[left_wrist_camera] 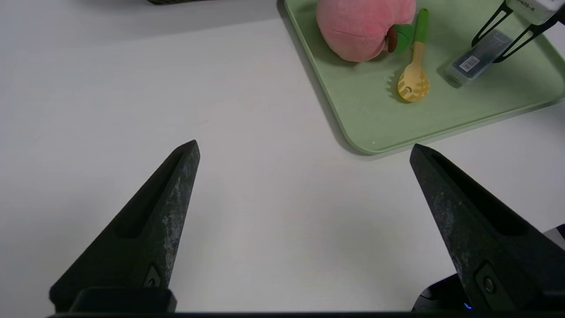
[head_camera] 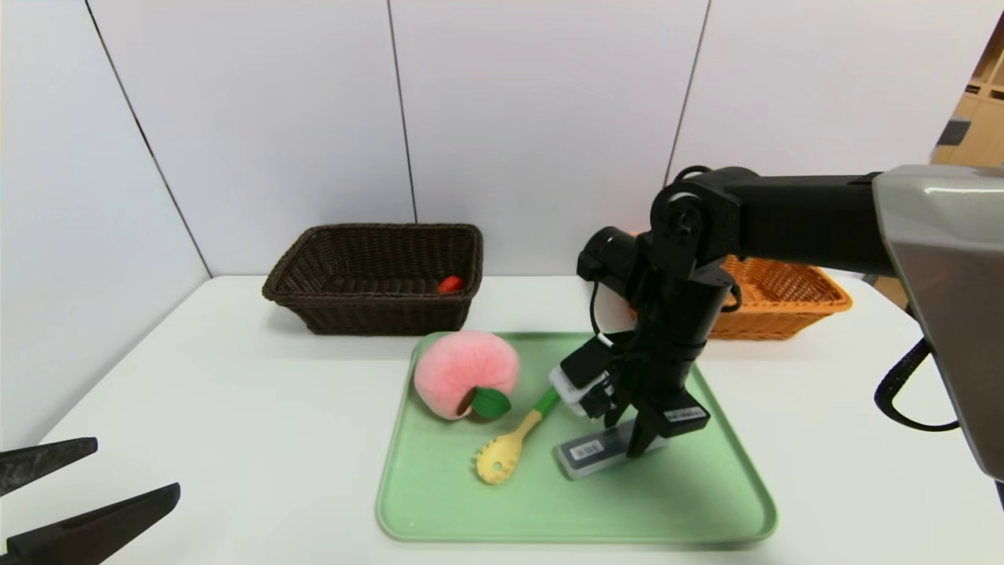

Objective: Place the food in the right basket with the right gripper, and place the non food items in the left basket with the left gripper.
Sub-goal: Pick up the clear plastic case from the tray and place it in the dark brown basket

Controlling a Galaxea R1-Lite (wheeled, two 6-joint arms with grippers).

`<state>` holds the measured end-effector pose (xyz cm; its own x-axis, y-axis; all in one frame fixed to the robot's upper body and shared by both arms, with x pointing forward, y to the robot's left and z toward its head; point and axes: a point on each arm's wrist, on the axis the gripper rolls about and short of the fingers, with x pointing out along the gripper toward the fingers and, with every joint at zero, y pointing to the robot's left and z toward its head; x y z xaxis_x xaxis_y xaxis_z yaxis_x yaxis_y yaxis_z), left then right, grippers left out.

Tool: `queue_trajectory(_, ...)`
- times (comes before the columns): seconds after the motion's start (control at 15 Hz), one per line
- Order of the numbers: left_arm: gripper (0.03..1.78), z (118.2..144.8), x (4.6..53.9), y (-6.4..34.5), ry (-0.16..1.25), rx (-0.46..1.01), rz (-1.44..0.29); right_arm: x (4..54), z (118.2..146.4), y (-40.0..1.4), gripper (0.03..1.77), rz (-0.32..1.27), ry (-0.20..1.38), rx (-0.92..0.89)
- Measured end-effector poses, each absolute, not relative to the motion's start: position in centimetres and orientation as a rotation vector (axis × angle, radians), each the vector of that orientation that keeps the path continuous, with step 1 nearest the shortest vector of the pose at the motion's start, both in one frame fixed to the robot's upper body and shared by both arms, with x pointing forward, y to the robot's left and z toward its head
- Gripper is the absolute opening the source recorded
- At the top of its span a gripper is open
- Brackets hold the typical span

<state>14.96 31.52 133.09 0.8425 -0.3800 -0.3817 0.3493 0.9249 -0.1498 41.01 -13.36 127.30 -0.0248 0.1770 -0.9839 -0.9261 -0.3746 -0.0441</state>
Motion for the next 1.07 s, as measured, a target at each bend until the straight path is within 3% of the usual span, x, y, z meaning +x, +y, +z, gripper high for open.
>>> queue_trajectory(0.53, 1.69, 133.4, 14.9, 31.5, 0.399, -0.076, -0.387, 40.3, 128.9, -13.8, 0.5, 1.53, 0.817, -1.356)
queue_trajectory(1.07, 1.69, 133.6, 15.1, 31.5, 0.377, -0.076, -0.391, 37.2, 135.8, -15.6, 0.5, 1.413, 0.559, -1.353)
